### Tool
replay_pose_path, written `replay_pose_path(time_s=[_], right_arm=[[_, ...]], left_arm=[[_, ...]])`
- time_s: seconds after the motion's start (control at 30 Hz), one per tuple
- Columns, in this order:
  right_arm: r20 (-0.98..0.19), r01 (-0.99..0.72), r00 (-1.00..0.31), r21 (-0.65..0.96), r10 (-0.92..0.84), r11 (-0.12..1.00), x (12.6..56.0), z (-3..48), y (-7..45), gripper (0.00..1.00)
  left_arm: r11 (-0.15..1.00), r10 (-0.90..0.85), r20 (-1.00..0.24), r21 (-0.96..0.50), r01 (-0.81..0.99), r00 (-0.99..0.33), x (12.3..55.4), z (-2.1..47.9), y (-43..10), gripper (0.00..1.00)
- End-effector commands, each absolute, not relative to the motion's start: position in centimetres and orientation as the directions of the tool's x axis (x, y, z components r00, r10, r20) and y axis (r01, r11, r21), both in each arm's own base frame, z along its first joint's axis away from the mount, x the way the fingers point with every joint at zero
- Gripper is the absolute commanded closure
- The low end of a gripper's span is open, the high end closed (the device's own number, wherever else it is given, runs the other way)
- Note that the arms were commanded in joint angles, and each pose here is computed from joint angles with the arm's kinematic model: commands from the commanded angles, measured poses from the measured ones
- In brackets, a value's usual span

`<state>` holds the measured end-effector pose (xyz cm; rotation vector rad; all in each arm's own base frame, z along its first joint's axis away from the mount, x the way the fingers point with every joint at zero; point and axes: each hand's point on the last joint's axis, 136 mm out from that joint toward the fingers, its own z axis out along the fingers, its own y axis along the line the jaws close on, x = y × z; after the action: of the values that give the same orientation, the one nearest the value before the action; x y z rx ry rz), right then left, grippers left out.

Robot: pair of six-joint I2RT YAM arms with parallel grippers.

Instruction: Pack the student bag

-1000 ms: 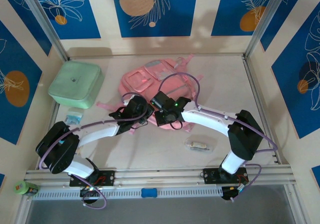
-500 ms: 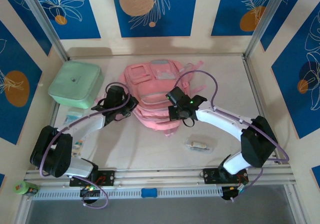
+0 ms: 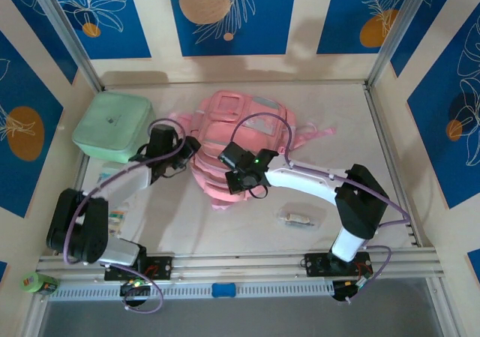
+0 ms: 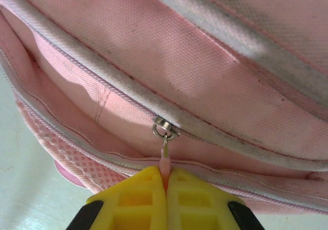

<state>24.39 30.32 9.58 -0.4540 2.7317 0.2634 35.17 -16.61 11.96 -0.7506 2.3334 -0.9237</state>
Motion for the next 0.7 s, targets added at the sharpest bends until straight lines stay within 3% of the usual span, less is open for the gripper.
replay_pose_path(time_s=[0.0, 0.43, 0.67], right_arm=[[-0.356, -0.322, -0.899, 0.139, -0.256, 0.937, 23.7, 9.7, 29.7, 1.00], [-0.362, -0.323, -0.898, 0.154, -0.251, 0.934, 23.7, 9.8, 29.9, 1.00], [-0.370, -0.330, -0.894, 0.163, -0.253, 0.930, 23.6, 9.9, 30.2, 1.00]], left_arm=[[0.518, -0.723, -0.193, -0.787, -0.335, -0.664, 33.2, 12.7, -18.2, 0.46], [0.426, -0.750, -0.066, -0.809, -0.404, -0.658, 29.8, 11.7, -25.4, 0.44], [0.399, -0.792, -0.052, -0.798, -0.452, -0.608, 29.6, 10.4, -25.9, 0.53]])
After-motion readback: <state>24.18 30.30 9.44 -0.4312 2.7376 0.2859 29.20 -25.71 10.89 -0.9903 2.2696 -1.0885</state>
